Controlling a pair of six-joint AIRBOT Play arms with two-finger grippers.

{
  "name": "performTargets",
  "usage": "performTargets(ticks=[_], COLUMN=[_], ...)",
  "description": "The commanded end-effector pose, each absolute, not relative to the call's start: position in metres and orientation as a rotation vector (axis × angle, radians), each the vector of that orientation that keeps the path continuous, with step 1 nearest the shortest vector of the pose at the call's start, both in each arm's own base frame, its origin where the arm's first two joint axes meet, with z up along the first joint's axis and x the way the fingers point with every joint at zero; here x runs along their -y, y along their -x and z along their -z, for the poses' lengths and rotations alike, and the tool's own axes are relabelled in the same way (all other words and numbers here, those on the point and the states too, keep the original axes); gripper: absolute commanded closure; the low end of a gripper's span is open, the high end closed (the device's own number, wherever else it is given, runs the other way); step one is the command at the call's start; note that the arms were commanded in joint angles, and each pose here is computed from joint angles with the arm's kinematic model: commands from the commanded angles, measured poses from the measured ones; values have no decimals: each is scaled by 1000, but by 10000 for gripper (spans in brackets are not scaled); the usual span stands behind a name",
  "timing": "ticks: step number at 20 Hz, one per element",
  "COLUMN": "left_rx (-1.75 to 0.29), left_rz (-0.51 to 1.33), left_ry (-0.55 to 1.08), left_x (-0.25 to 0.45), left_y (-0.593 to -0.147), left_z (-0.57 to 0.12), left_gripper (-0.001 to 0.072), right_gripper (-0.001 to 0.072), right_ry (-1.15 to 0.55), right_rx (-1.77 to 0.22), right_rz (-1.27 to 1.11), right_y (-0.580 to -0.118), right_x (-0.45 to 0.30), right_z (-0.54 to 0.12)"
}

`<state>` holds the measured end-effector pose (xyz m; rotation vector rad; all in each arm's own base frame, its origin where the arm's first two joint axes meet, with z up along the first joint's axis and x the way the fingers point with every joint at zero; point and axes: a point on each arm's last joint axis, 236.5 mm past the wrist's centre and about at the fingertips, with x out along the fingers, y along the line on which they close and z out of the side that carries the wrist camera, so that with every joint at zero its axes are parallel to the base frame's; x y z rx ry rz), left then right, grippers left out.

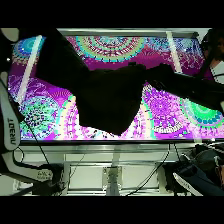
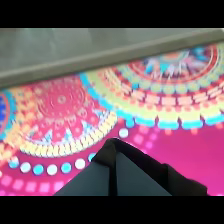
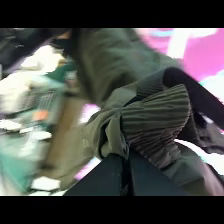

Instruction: Fold the clothes and pants, and hang the long-sleeved shirts on hangers.

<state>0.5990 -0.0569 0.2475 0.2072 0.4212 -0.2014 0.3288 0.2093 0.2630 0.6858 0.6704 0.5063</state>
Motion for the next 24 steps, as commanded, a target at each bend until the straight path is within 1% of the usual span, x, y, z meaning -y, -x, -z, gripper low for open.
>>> performTargets(ticks=[1,2,4,6,7,10,13,14,15,16,17,18,20,23,24], left_rx=[-544,-558,-578,-589,-580,-479,-410,-399,-391,-387,-383,-383,-390,-396,-403], left_rz=[198,191,187,197,204,223,231,231,230,230,227,219,196,147,142], left_ry=[-164,-143,-126,-129,-130,-135,-135,-135,-134,-134,-127,-107,-22,199,236], left_x=[58,58,61,69,76,100,113,115,115,115,114,112,108,101,102], left_y=[-630,-639,-651,-658,-661,-672,-677,-678,-679,-679,-680,-680,-681,-676,-672], left_z=[-166,-148,-119,-99,-95,-112,-126,-129,-131,-132,-133,-133,-135,-151,-158], left_gripper=[706,705,705,705,706,704,702,686,644,532,398,349,345,345,356], right_gripper=[693,693,694,694,694,694,692,691,634,338,53,33,32,32,33], right_ry=[-505,-472,-457,-436,-428,-424,-375,-375,-387,-399,-407,-419,-436,-455,-461], right_rx=[-744,-795,-916,-999,-1007,-958,-871,-836,-796,-761,-738,-727,-729,-722,-729], right_rz=[-272,-206,-115,-78,-73,-66,-41,-33,-26,-15,-3,13,45,95,112], right_y=[-382,-395,-411,-422,-430,-458,-482,-489,-497,-504,-508,-511,-512,-513,-512], right_x=[-162,-146,-126,-123,-124,-124,-108,-101,-95,-86,-78,-69,-52,-25,-17], right_z=[-193,-166,-115,-74,-60,-41,-40,-44,-50,-56,-59,-61,-59,-59,-60])
